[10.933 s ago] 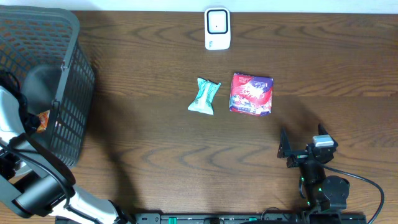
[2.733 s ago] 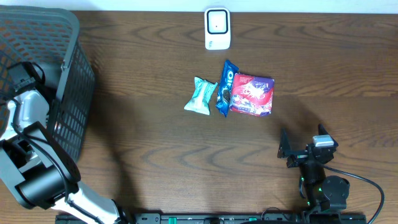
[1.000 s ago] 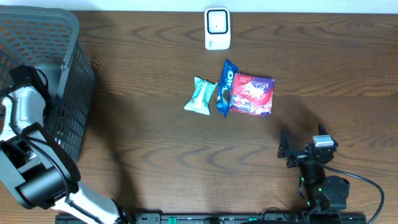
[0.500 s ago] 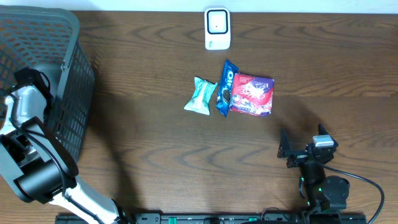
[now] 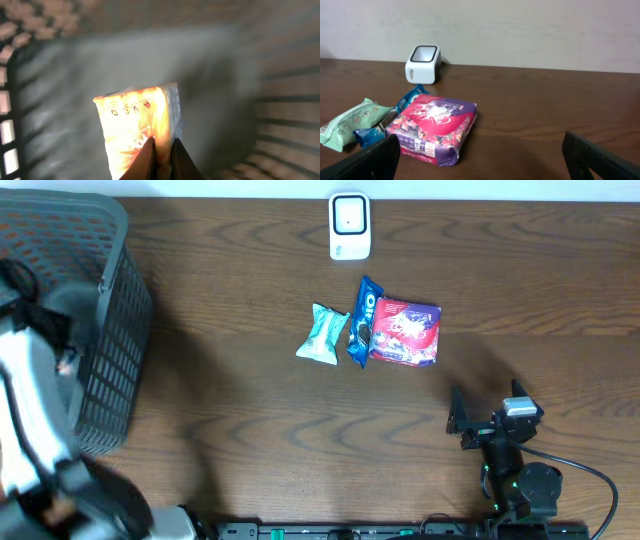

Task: Scan the item barcode
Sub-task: 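Carry the orange box out and set it left of the green packet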

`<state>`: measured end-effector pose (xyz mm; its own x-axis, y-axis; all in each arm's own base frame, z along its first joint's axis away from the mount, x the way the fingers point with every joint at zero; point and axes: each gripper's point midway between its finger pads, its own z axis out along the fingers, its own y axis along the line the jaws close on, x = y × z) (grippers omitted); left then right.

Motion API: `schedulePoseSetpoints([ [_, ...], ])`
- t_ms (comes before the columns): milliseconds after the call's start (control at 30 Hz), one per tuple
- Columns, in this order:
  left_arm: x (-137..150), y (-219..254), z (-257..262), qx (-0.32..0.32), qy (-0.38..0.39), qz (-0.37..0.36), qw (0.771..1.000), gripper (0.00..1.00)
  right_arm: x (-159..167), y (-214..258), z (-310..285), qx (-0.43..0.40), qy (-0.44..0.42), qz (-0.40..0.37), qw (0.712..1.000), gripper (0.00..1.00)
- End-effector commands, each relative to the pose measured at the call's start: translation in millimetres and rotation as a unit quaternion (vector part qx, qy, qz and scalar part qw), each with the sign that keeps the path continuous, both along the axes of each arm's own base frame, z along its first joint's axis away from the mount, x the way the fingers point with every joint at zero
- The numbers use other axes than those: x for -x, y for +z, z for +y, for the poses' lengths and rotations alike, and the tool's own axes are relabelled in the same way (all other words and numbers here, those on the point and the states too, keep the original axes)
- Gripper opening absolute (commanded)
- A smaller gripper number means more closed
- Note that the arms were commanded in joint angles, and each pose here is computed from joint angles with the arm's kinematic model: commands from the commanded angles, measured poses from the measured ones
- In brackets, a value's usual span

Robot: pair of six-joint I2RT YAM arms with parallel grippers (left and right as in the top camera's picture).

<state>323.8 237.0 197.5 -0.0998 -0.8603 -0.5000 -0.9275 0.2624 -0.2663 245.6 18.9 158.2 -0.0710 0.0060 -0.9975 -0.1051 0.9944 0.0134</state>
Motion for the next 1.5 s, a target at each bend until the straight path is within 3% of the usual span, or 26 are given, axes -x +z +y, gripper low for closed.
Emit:
schedulePoseSetpoints([
  [0, -10, 73, -29, -0.028, -0.077, -0.106, 0.991, 0.07, 1, 0, 3, 0.006, 0.006, -0.001, 1.0, 0.99],
  [133, -20, 142, -93, -0.033, -0.187, -0.225, 0.956, 0.07, 1, 0, 3, 0.006, 0.006, -0.001, 1.0, 0.99],
  [267, -27, 184, -183, -0.041, -0.34, -0.285, 0.895, 0.07, 1, 0, 3, 0.006, 0.006, -0.001, 1.0, 0.99],
  [433, -34, 181, -296, -0.066, -0.517, -0.268, 0.81, 0.07, 1, 0, 3, 0.006, 0.006, -0.001, 1.0, 0.99],
  [567, -41, 142, -360, -0.097, -0.604, -0.203, 0.765, 0.07, 1, 0, 3, 0.006, 0.006, -0.001, 1.0, 0.99],
  [833, -77, 33, -417, -0.181, -0.661, -0.041, 0.727, 0.07, 1, 0, 3, 0.006, 0.006, -0.001, 1.0, 0.99],
  [1000, -100, -42, -397, -0.24, -0.627, 0.082, 0.737, 0.07, 1, 0, 3, 0.006, 0.006, -0.001, 1.0, 0.99],
  [1100, -102, -82, -396, -0.241, -0.642, 0.135, 0.715, 0.07, 1, 0, 3, 0.006, 0.006, -0.001, 1.0, 0.99],
  [1233, -100, -116, -400, -0.224, -0.653, 0.165, 0.704, 0.07, 1, 0, 3, 0.006, 0.006, -0.001, 1.0, 0.99],
  [1300, -99, -124, -400, -0.221, -0.655, 0.173, 0.701, 0.16, 1, 0, 3, 0.006, 0.006, -0.001, 1.0, 0.99],
  [1333, -99, -124, -400, -0.22, -0.655, 0.174, 0.701, 0.33, 1, 0, 3, 0.006, 0.006, -0.001, 1.0, 0.99],
  [1467, -100, -120, -401, -0.223, -0.654, 0.167, 0.703, 0.55, 1, 0, 3, 0.006, 0.006, -0.001, 1.0, 0.99],
])
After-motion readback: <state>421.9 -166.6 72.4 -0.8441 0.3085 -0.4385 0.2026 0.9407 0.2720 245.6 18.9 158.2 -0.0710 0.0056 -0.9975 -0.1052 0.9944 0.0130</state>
